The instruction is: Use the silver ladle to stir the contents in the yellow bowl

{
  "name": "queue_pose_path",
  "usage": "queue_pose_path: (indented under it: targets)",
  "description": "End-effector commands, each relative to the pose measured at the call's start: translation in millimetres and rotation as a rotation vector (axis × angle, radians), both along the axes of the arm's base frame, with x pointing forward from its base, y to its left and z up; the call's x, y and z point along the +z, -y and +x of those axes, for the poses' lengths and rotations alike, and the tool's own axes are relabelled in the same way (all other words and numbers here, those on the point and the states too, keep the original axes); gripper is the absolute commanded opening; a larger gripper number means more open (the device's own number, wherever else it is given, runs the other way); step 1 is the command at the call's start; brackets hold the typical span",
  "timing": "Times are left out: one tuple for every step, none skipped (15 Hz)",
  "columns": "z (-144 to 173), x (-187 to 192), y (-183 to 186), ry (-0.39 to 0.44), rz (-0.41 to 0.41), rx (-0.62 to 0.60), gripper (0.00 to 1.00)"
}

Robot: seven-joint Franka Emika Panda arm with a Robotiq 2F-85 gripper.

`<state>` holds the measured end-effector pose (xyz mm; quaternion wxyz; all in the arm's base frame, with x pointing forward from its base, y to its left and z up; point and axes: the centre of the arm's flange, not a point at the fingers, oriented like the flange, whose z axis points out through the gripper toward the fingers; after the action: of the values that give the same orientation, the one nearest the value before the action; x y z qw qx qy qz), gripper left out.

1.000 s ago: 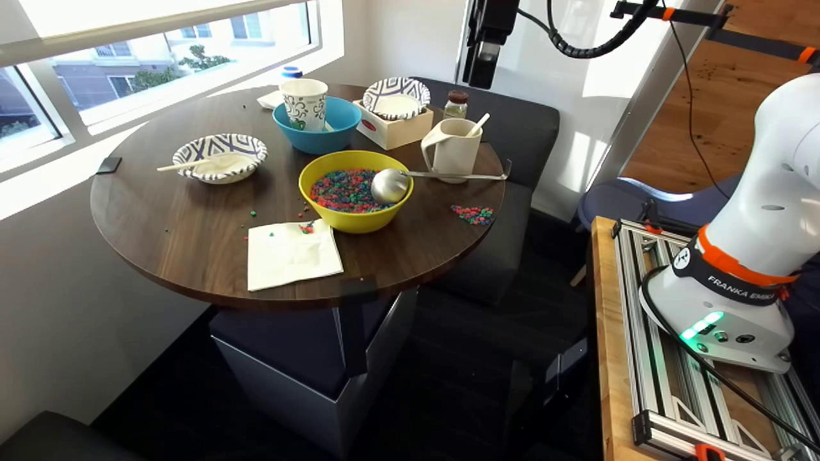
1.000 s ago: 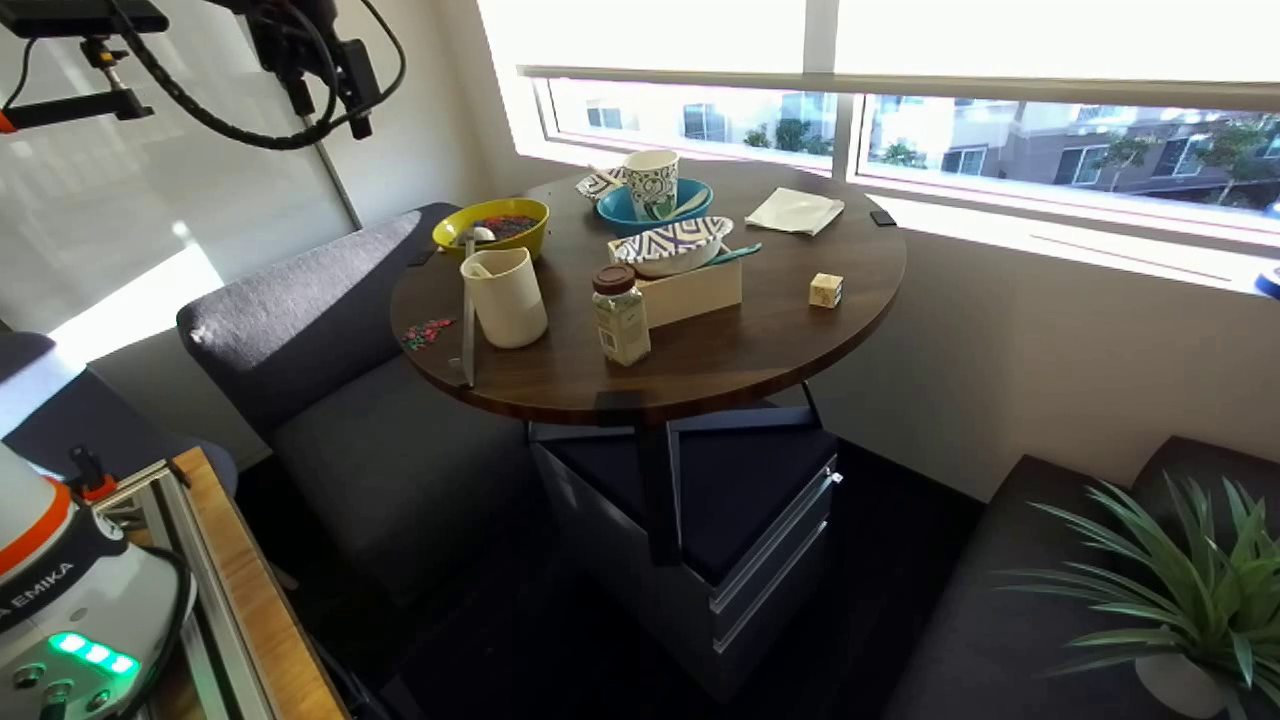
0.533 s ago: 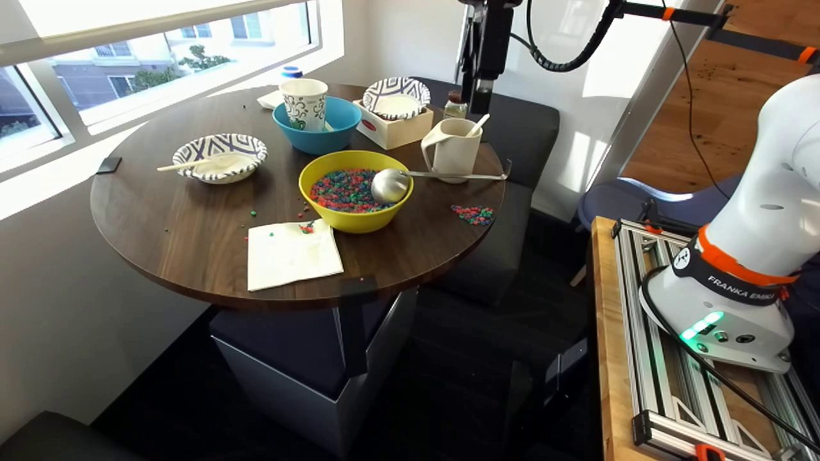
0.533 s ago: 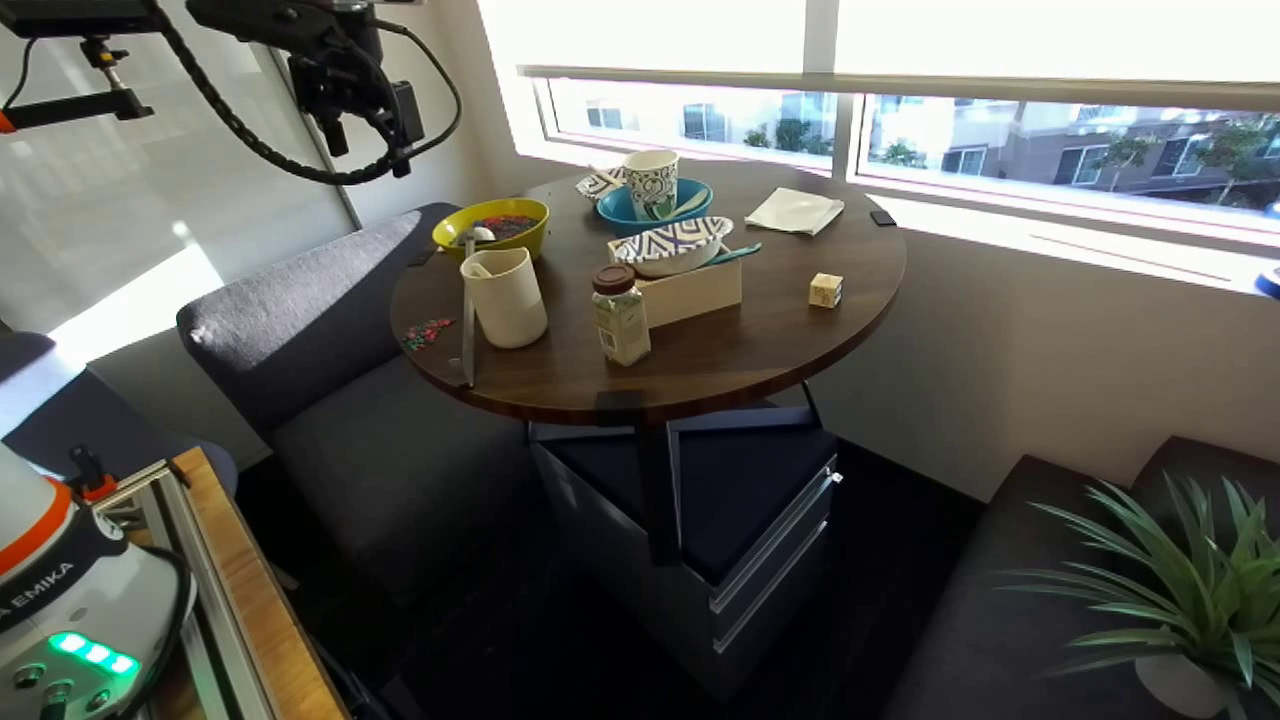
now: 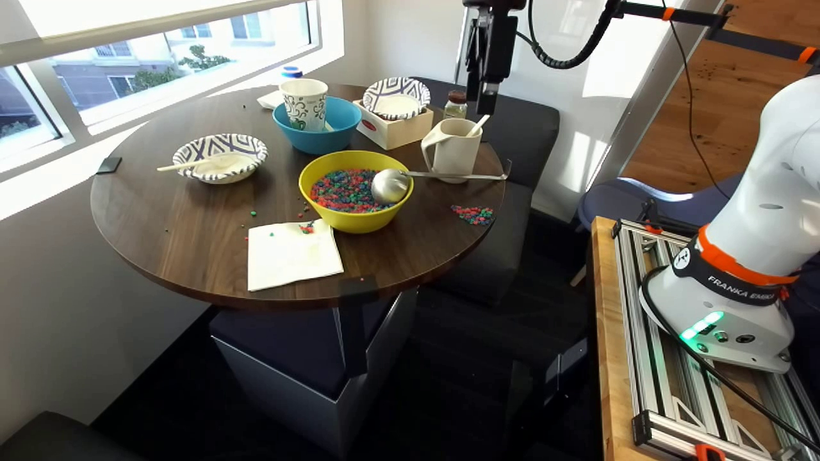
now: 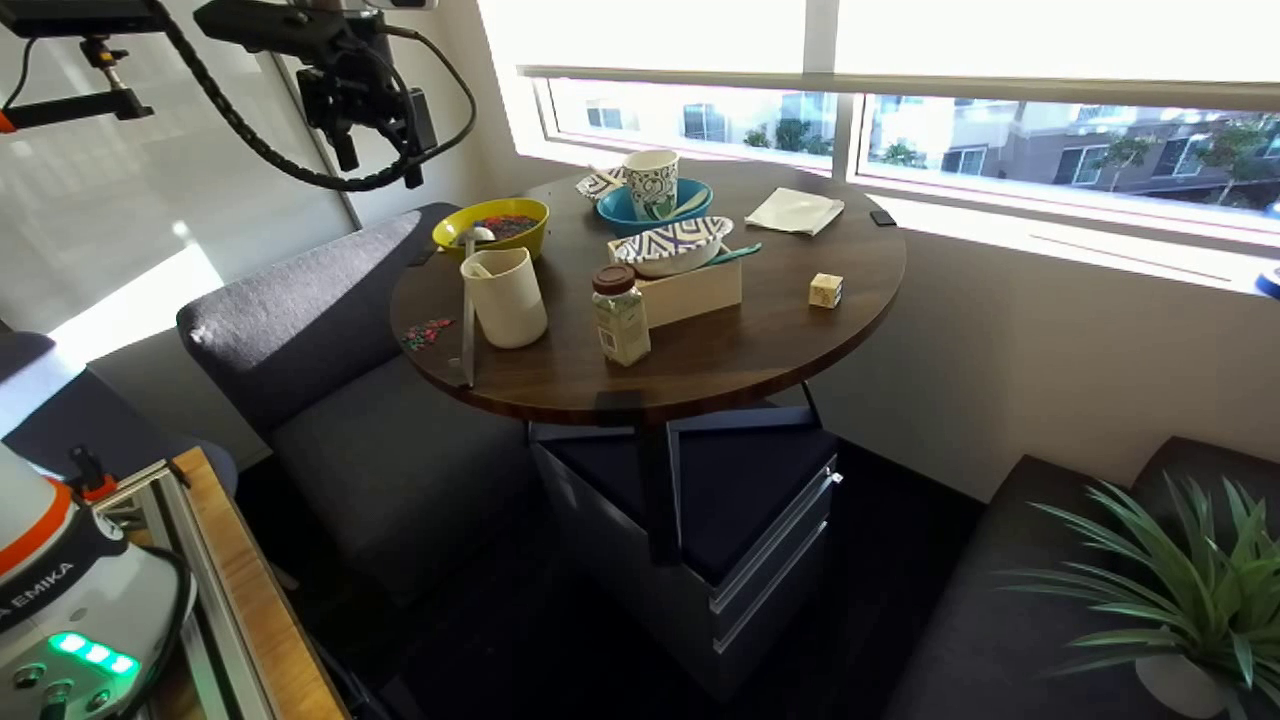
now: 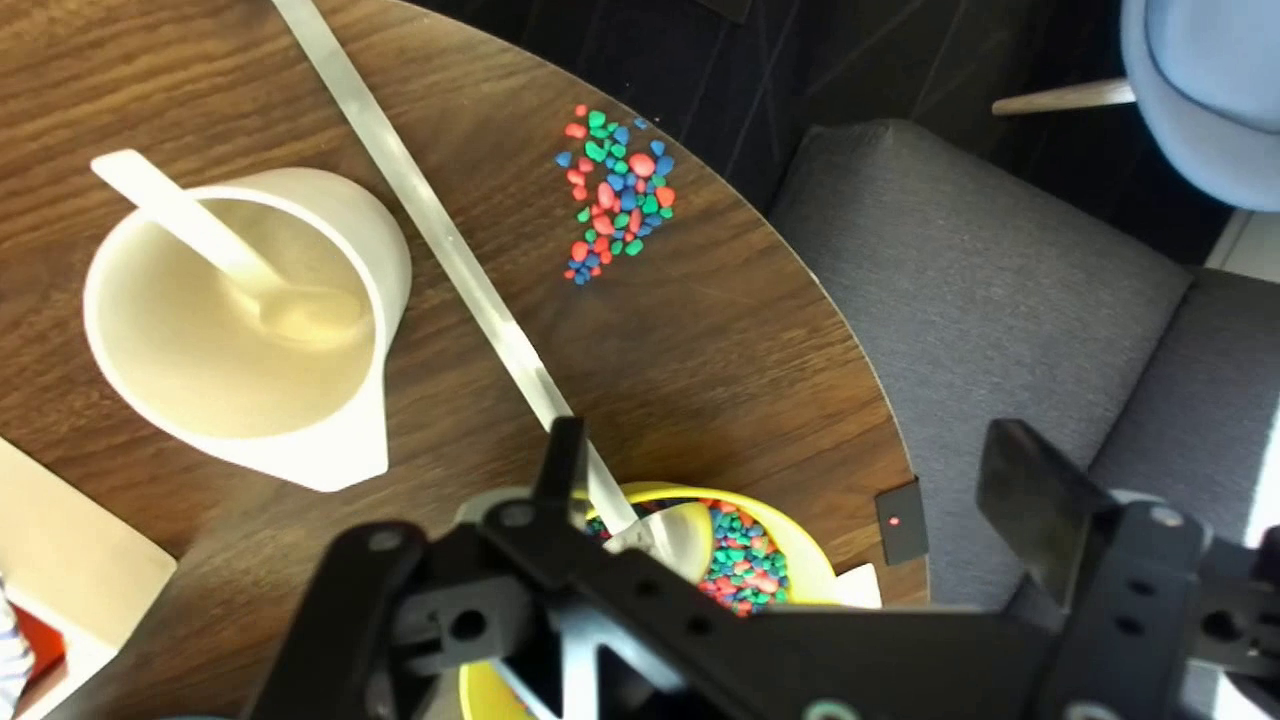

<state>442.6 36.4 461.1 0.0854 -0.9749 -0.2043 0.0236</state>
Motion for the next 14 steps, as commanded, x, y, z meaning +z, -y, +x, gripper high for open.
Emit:
queue_pose_path:
  targets:
    - [-35.2,-3.2,21.1,0.072,0.060,0.176,1.00]
    - [-39.3,-7.2,25.9,0.084,0.081,0.225,1.00]
    - [-43.1,-12.5,29.3,0.090,0.099,0.272,1.00]
    - [-46.0,-18.8,30.8,0.092,0.114,0.299,1.00]
    - [-47.7,-28.1,33.4,0.101,0.121,0.321,1.00]
    - [-50.1,-34.7,36.4,0.105,0.135,0.334,1.00]
    - [-50.0,-40.8,39.1,0.095,0.149,0.322,1.00]
    - [-49.8,-45.1,41.3,0.077,0.156,0.305,1.00]
    - [-43.2,-32.2,38.9,0.069,0.127,0.305,1.00]
    - [-45.3,-37.2,40.5,0.061,0.134,0.304,1.00]
    - [-46.6,-39.7,41.4,0.056,0.137,0.304,1.00]
    - [-46.9,-40.4,41.6,0.055,0.138,0.303,1.00]
    - [-46.9,-40.3,41.6,0.055,0.138,0.303,1.00]
    - [-46.9,-40.3,41.5,0.056,0.139,0.303,1.00]
